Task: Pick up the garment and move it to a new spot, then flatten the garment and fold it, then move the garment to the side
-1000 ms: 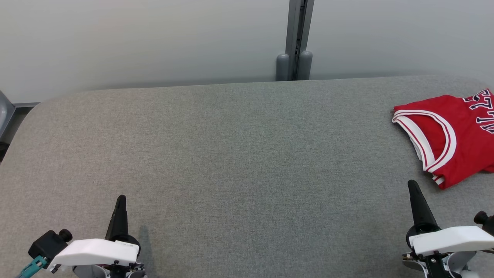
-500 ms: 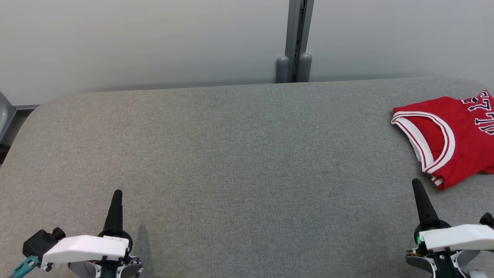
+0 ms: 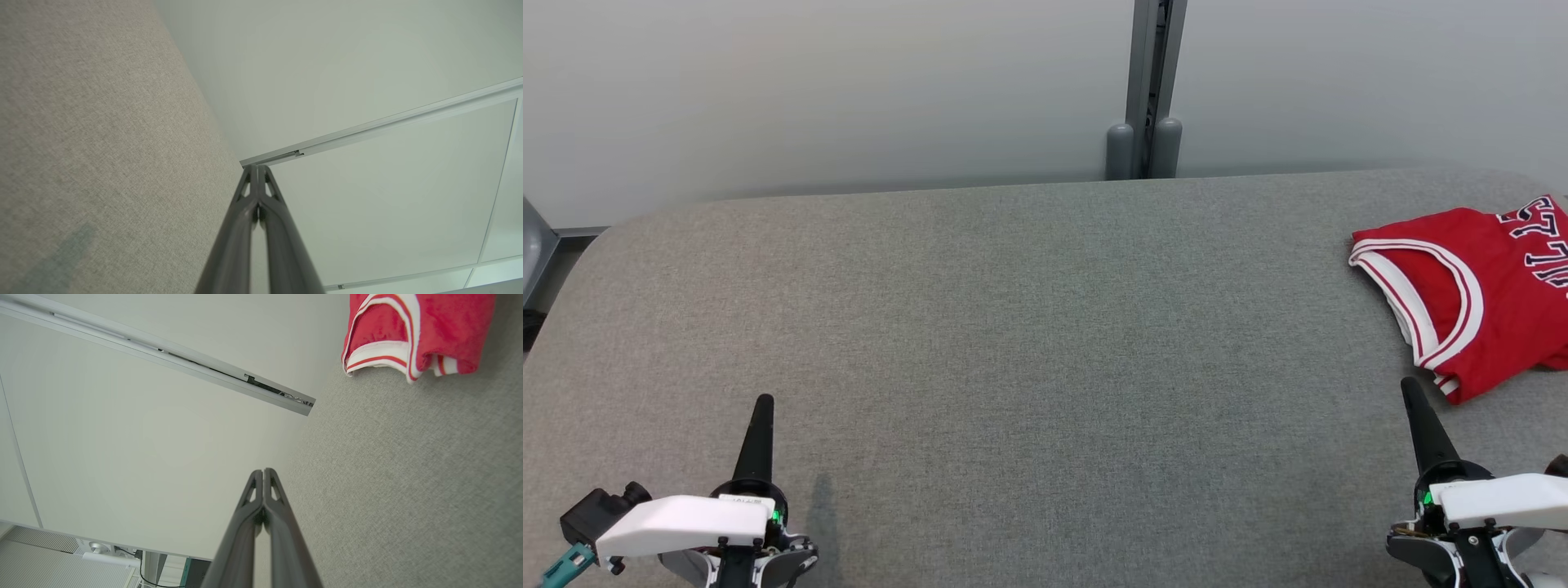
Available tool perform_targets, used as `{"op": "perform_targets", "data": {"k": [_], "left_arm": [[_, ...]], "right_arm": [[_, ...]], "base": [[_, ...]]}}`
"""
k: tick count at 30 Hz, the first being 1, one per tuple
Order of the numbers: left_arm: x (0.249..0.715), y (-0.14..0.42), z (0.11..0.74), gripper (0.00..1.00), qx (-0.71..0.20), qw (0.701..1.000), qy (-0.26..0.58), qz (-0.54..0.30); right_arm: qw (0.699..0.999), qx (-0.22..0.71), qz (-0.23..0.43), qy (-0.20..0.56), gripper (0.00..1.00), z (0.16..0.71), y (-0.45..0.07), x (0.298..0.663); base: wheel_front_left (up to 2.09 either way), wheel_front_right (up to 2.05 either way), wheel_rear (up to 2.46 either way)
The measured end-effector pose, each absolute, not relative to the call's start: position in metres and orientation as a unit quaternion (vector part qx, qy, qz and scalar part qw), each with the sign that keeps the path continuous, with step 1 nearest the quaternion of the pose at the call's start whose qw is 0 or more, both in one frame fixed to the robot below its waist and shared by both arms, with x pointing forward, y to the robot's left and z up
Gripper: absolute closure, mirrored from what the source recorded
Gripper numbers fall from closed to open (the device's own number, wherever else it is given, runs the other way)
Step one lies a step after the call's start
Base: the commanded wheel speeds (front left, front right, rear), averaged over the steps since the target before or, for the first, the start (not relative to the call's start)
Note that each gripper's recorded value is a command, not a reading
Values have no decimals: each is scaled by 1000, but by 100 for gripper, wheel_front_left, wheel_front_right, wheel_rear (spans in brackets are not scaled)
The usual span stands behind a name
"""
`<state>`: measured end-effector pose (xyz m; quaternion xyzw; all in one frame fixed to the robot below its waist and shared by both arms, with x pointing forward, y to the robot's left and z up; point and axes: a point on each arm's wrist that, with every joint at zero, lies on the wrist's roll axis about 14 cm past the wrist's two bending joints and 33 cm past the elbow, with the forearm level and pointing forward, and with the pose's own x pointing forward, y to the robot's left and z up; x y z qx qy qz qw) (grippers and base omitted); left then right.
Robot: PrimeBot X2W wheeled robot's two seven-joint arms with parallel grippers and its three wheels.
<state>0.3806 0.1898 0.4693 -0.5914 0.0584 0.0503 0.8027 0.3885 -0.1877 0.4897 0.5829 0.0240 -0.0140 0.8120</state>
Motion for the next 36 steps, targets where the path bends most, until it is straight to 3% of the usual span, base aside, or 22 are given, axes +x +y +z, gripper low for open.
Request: {"op": "perform_targets", "data": {"k": [36], "left_arm": [[386, 197, 496, 100, -691, 723, 16, 14]], "right_arm": [[726, 688, -8, 9, 100, 500, -198, 387]], "base": [[0, 0, 0]]}}
